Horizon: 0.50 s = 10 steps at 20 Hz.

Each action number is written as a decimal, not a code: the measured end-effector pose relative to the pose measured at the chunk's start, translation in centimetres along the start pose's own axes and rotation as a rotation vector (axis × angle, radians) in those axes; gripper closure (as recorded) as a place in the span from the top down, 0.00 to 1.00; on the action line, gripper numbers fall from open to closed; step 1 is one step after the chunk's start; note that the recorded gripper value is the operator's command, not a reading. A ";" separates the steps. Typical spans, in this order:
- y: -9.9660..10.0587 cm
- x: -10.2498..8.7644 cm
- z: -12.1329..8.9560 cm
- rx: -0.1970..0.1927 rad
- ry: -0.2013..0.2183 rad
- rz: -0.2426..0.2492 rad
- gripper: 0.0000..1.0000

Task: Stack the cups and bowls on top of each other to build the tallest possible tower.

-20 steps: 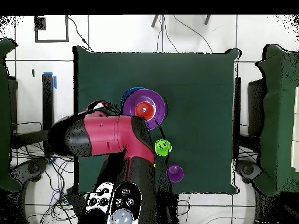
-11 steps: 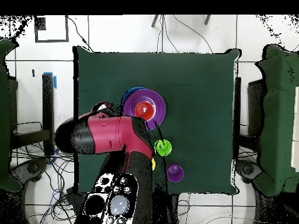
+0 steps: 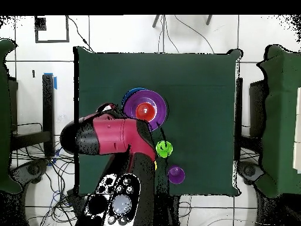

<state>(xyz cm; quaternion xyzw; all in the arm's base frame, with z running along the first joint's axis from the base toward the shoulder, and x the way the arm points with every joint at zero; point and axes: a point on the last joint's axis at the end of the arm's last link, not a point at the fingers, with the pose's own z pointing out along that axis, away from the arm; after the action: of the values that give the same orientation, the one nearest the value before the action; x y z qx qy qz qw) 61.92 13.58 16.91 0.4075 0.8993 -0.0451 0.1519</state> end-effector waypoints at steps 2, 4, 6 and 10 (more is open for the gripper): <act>0.1 0.2 -0.3 0.001 -0.007 -0.002 1.00; 0.3 0.7 -0.7 0.001 -0.012 -0.008 1.00; 0.5 1.3 -1.1 0.000 -0.016 -0.013 1.00; 0.8 2.0 -1.4 0.001 -0.020 -0.016 1.00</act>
<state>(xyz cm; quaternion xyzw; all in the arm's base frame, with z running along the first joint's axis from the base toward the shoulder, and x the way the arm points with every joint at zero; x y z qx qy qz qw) 60.93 15.83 17.67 0.4000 0.9009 -0.0507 0.1604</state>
